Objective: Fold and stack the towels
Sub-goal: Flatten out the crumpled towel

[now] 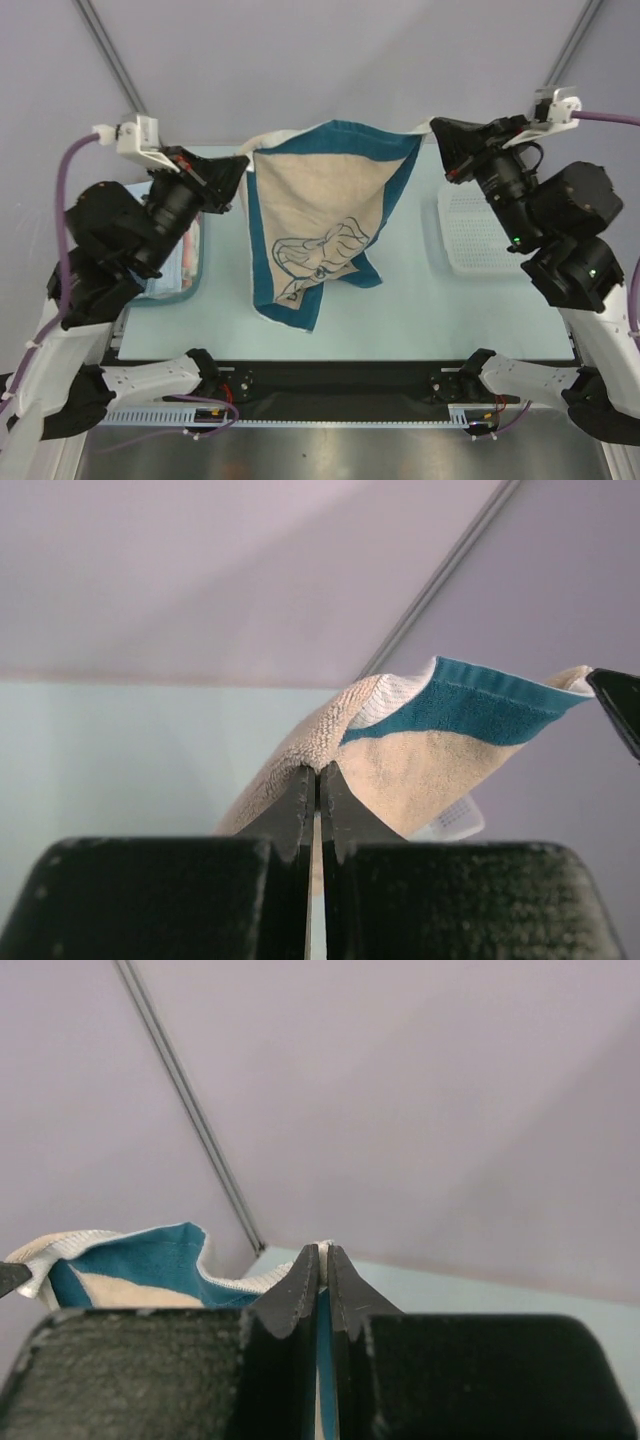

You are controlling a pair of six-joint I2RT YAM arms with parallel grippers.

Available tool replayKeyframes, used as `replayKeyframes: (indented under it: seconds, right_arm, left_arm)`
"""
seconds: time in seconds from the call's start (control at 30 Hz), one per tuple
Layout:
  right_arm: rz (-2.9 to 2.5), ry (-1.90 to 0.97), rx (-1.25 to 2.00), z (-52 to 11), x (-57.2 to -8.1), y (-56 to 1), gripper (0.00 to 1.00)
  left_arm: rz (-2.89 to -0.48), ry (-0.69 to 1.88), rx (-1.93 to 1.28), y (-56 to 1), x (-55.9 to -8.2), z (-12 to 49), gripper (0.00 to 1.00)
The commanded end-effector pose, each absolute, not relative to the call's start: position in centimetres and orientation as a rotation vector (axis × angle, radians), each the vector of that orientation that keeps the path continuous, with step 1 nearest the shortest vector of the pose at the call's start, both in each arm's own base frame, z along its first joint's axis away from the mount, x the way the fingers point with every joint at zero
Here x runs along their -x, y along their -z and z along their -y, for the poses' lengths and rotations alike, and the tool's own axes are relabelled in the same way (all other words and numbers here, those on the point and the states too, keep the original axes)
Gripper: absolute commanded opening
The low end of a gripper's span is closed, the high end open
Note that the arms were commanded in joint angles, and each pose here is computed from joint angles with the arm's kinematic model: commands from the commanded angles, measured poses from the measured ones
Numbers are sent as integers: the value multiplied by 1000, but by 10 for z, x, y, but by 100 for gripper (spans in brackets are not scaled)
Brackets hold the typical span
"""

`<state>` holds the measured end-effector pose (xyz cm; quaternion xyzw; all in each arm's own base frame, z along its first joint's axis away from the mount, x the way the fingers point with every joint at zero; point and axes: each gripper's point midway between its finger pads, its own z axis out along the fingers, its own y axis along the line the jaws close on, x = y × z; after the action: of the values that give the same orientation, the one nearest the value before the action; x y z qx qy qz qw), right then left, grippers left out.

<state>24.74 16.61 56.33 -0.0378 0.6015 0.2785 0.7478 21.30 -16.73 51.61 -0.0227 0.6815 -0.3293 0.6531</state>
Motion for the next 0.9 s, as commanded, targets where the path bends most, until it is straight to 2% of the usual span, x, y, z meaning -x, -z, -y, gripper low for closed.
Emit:
replayKeyframes:
  seconds: [0.0, 0.33, 0.53, 0.7, 0.87]
  right_arm:
    - [-1173, -599, 114, -150, -224, -616, 0]
    - [-956, -660, 137, -128, -183, -701, 0]
    - [-880, -705, 178, -131, -169, -730, 0]
    - [-870, -678, 168, -135, -179, -733, 0]
    - [-931, -608, 171, -155, -212, -718, 0]
  left_arm:
    - [-1421, 785, -60, -565, -197, 165, 1]
    - [-1206, 885, -115, -657, -159, 141, 0]
    - [-1136, 902, -123, -681, -150, 134, 0]
    - [-1116, 858, -101, -685, -156, 129, 0]
    - [-1163, 719, -57, -675, -191, 139, 0]
